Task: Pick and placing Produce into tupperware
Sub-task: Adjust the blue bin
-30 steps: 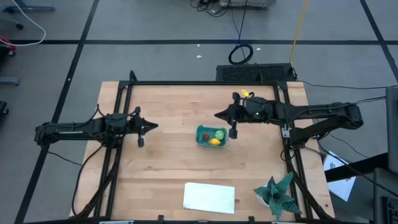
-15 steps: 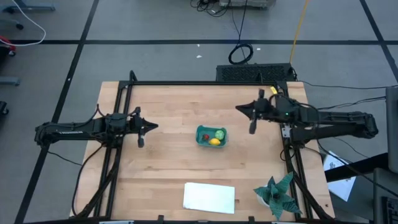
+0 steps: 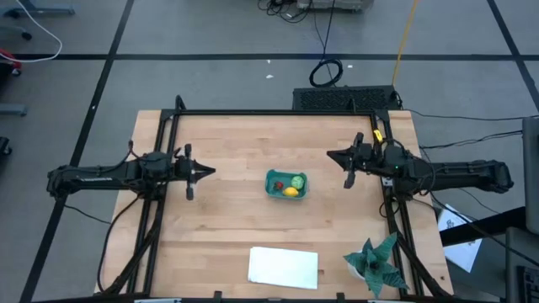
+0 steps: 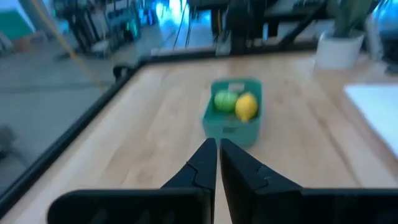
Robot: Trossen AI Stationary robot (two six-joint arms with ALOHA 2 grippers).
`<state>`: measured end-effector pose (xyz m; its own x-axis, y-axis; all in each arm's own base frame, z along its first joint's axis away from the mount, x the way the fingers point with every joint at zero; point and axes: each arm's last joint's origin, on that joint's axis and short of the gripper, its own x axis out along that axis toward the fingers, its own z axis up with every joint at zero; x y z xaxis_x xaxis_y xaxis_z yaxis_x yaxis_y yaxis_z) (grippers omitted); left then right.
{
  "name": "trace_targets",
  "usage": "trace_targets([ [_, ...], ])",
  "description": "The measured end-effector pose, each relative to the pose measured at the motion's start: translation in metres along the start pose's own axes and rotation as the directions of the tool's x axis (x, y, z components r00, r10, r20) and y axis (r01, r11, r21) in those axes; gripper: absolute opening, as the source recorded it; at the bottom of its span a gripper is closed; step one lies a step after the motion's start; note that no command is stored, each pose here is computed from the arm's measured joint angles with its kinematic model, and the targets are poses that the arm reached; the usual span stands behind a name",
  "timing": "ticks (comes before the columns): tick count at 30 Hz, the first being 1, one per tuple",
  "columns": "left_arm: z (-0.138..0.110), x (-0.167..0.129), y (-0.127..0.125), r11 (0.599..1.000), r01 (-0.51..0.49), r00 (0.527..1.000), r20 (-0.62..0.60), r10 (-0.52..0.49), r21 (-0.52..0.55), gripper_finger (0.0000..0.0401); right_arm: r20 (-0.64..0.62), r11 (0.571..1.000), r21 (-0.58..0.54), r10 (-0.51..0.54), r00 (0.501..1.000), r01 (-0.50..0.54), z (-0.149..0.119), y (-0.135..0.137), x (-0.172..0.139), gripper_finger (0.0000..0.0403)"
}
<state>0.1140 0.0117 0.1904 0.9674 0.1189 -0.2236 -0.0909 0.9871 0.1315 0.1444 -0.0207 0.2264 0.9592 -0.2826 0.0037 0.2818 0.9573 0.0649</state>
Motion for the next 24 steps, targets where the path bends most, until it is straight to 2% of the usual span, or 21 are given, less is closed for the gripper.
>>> trace_targets([
  [4, -0.005, 0.004, -0.002, 1.0, 0.005, 0.991, 0.136, -0.007, 0.02, 0.0026, -0.005, 1.0, 0.01, 0.004, 1.0, -0.004, -0.021, -0.002, -0.005, 0.0],
  [8, -0.018, 0.007, -0.002, 0.999, -0.045, 0.969, 0.243, 0.037, 0.03, 0.0026, 0.005, 1.0, 0.006, 0.005, 1.0, -0.005, -0.033, -0.003, -0.007, 0.0],
  [14, -0.02, 0.008, 0.0, 0.996, -0.083, 0.972, 0.223, 0.072, 0.04, 0.0026, -0.024, 1.0, -0.031, 0.0, 1.0, -0.001, -0.046, -0.004, -0.01, 0.0],
  [18, -0.016, 0.007, 0.003, 0.992, -0.117, 0.96, 0.26, 0.103, 0.039, 0.0026, -0.018, 0.999, -0.039, 0.001, 1.0, -0.002, -0.055, -0.005, -0.012, 0.0],
  [24, -0.015, 0.006, 0.009, 0.981, -0.179, 0.951, 0.271, 0.152, 0.079, 0.0026, 0.077, 0.999, -0.032, 0.007, 0.997, -0.005, -0.05, -0.005, -0.014, 0.0],
])
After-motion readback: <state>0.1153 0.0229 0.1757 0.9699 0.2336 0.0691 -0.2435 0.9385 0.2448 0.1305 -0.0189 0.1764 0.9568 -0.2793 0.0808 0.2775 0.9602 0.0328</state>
